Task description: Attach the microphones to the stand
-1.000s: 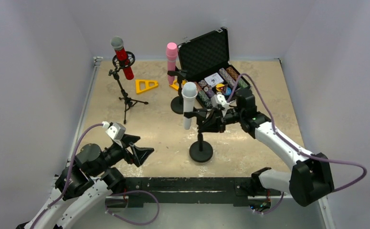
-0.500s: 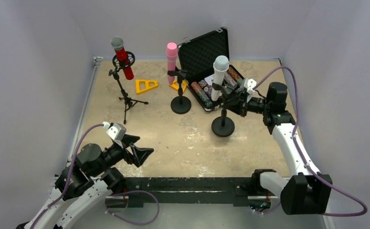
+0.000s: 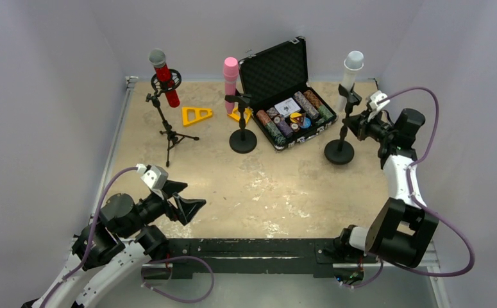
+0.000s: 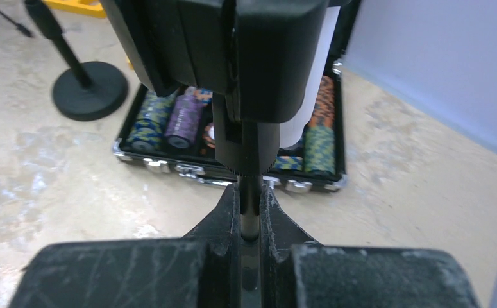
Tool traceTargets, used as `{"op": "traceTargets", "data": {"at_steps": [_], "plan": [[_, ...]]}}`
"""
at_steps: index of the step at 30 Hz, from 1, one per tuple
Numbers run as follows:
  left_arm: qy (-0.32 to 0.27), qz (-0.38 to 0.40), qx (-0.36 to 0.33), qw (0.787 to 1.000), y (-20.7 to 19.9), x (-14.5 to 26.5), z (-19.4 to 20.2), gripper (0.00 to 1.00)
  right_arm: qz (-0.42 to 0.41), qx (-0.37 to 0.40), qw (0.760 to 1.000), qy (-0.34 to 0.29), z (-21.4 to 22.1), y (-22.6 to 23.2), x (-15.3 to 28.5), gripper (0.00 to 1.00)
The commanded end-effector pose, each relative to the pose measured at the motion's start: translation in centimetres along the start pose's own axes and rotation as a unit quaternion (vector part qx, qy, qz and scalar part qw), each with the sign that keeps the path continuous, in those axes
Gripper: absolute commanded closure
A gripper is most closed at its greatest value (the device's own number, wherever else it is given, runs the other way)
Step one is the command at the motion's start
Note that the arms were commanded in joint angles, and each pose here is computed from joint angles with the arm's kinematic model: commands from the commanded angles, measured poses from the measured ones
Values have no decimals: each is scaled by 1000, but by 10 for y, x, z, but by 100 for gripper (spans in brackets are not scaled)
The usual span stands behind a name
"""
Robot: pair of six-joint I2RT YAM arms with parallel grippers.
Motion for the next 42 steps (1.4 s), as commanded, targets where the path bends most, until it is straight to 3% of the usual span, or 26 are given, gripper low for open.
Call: {"op": "traceTargets", "data": {"at_steps": [1,12,18,27,42], "plan": [[-20,14,-16,1000,-4,5,-10,7,41,77,995,-44,-18,-27,8,100],[-15,14,-26,999,-3,5,-8,7,21,46,998,-33,12,-25,11,97],[-12,13,-26,1000,-3,6,-6,7,-1,34,999,-14,24,-18,20,90],[-25,25,-32,999,-7,8,-15,7,-4,14,1000,10,28,-8,41,67],[-36,5,-45,998,-13,20,-37,6,48,-14,997,58,22,-4,76,39]]}}
Point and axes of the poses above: each gripper's point midway between its finger pads, its own x axis back along the fingers, its own y axis along the line the jaws close on, z = x × y, the point moved 8 cm from there along x, back along the fingers, and after that the axes turned 6 degrees about x, right-handed, at the moved point
